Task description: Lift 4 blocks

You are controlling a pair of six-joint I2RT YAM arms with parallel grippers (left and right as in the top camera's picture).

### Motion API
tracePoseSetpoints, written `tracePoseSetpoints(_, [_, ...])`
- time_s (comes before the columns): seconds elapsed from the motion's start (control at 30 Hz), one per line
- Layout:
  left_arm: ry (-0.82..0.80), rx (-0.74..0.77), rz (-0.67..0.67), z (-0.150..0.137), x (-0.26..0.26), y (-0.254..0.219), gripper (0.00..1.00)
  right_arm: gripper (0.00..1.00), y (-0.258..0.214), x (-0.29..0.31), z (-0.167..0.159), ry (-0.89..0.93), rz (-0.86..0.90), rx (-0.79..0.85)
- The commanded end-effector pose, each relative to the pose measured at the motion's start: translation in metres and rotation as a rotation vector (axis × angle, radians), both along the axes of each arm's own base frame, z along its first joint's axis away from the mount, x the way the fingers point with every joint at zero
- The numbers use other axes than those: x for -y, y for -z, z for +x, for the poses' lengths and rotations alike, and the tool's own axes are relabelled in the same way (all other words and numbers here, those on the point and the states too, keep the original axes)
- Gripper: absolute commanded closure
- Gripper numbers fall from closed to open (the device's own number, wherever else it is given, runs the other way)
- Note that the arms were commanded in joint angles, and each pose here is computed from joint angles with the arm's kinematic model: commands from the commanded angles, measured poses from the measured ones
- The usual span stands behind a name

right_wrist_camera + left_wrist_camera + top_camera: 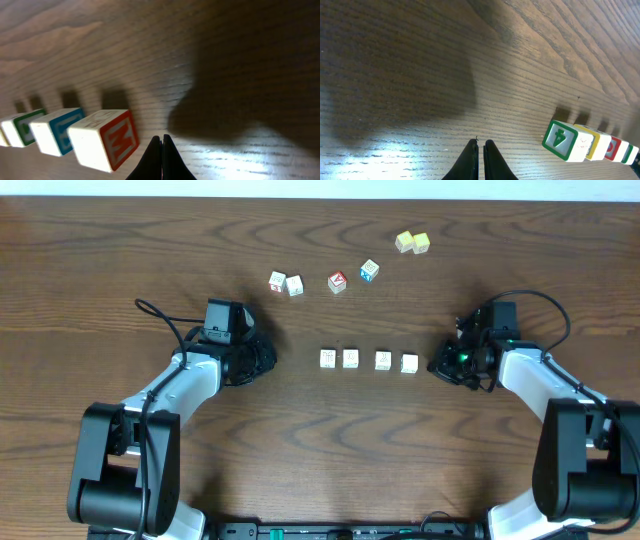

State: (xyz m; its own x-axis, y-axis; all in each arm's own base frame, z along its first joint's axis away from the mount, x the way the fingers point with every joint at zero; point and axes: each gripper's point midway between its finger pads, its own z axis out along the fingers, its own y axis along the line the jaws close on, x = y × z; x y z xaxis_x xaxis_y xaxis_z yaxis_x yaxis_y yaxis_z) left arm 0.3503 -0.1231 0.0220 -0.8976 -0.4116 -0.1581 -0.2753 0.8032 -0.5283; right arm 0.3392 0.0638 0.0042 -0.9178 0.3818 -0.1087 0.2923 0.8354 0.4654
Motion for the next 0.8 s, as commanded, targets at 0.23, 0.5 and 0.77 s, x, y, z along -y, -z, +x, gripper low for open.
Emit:
tracePoseSetpoints(0.23, [0.052, 0.032, 0.014, 0.000, 0.014, 0.001, 0.92, 0.99, 0.001, -0.013, 0.005, -0.016, 0.039, 0.020])
tracePoseSetpoints(0.5, [0.077, 0.051, 0.043, 0.000, 0.024, 0.001, 0.92, 0.99, 0.015, -0.029, 0.002, -0.030, 0.011, -0.009])
tracePoseSetpoints(0.77, [0.076, 0.054, 0.042, 0.000, 0.024, 0.001, 0.92, 0.99, 0.018, -0.035, 0.008, -0.040, 0.046, 0.009])
